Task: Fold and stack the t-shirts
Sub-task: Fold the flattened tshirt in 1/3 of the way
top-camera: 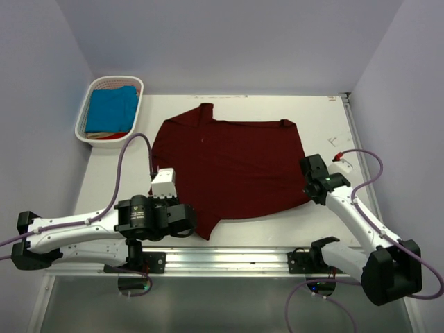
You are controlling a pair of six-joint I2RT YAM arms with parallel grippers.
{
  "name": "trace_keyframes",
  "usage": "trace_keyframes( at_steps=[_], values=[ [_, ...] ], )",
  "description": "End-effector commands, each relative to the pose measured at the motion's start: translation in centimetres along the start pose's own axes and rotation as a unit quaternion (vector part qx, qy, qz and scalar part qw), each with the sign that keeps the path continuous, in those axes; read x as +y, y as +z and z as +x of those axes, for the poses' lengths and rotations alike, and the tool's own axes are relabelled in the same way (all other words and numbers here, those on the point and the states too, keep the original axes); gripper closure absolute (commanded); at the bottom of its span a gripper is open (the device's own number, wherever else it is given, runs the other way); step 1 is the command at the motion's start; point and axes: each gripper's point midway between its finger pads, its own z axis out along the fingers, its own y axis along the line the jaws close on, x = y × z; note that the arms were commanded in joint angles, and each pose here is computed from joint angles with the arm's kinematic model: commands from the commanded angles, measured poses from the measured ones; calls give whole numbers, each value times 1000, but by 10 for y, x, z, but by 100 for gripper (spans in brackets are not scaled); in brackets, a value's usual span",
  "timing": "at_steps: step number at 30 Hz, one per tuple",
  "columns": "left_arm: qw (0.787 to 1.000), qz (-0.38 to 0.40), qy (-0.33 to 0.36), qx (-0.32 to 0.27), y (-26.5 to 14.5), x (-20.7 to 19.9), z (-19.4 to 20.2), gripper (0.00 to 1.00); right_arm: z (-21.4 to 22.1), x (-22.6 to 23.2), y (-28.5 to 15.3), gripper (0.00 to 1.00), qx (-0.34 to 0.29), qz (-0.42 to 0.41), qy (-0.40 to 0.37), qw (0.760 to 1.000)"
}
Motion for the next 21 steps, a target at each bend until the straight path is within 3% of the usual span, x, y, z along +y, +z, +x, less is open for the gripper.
trace_keyframes(
  at_steps=[1,11,21],
  values=[
    [996,-13,-33,-80,6,5,-26,100,-17,13,3,100,-30,-7,-4,1000],
    [984,-49,-21,-172,16,7,-54,100,-26,41,18,100,-41,-15,-24,999],
    [977,-72,12,-199,52,9,-53,100,-27,60,31,100,-37,-17,-46,998]
  ],
)
